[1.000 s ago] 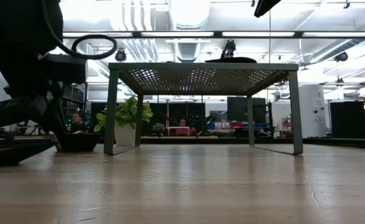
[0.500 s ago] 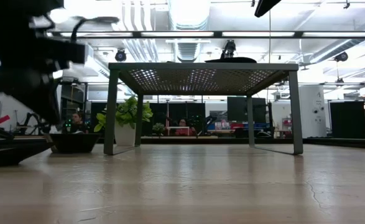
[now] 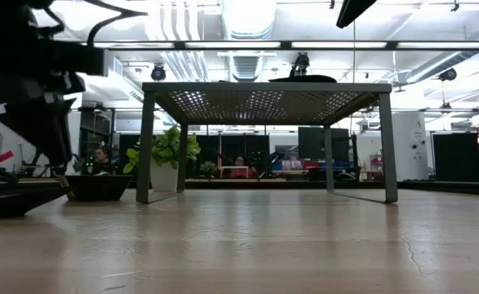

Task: Pick & Place Mini shaped plates
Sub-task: Stack the black distorted square plate on top of the black distorted square plate on the shelf

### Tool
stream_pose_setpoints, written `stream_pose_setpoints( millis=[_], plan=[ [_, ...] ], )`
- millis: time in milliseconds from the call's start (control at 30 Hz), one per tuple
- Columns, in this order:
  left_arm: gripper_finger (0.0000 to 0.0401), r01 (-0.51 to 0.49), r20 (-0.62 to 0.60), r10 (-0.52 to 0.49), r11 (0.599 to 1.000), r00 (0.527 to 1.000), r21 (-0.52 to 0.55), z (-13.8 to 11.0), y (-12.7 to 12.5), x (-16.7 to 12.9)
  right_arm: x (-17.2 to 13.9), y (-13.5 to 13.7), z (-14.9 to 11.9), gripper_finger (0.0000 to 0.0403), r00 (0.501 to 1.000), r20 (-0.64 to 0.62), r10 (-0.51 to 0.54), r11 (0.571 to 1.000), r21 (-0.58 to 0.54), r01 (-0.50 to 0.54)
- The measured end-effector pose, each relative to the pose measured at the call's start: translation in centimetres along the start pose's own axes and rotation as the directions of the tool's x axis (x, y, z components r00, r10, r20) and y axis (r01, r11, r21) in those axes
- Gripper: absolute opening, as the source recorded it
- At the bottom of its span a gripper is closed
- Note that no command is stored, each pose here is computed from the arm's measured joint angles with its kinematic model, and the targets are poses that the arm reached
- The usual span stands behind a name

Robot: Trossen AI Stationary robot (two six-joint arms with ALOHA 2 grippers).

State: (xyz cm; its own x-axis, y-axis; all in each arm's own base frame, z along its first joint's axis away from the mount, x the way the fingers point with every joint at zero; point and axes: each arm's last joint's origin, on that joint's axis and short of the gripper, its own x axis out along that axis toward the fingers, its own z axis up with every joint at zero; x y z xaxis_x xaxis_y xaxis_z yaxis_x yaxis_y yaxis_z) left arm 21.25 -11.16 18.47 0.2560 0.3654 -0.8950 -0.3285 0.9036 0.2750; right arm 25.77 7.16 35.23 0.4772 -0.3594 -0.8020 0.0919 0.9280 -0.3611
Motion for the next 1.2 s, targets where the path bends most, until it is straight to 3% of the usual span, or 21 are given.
stream_pose_setpoints(
  millis=[300, 500, 800, 1067, 1200],
  plan=[
    [0.0158, 0.014, 0.084, -0.012, 1.0, 0.996, -0.023, -0.3, -0.3, 1.3, 0.9, 0.4, -0.6, 0.0068, 0.999, -0.037, -0.008, 1.0, -0.019, 0.008],
    [0.0175, -0.044, 0.079, 0.048, 0.998, 0.996, -0.054, -0.9, 0.5, 2.5, 1.0, 0.4, -0.7, 0.0064, 0.999, -0.039, -0.009, 1.0, -0.02, 0.008],
    [0.0142, -0.042, 0.068, 0.048, 0.995, 0.996, -0.091, -1.7, 0.8, 3.7, 0.9, 0.4, -0.7, 0.0076, 0.999, -0.037, -0.008, 1.0, -0.019, 0.008],
    [0.0016, -0.014, 0.068, 0.016, 0.999, 0.998, -0.037, -1.6, 0.6, 3.7, 0.9, 0.4, -0.7, 0.0075, 0.999, -0.036, -0.008, 1.0, -0.018, 0.007],
    [0.0006, 0.003, 0.053, -0.001, 0.999, 0.999, -0.045, -1.6, 0.5, 3.6, 0.9, 0.4, -0.7, 0.0067, 0.999, -0.036, -0.008, 1.0, -0.014, 0.008]
  ],
)
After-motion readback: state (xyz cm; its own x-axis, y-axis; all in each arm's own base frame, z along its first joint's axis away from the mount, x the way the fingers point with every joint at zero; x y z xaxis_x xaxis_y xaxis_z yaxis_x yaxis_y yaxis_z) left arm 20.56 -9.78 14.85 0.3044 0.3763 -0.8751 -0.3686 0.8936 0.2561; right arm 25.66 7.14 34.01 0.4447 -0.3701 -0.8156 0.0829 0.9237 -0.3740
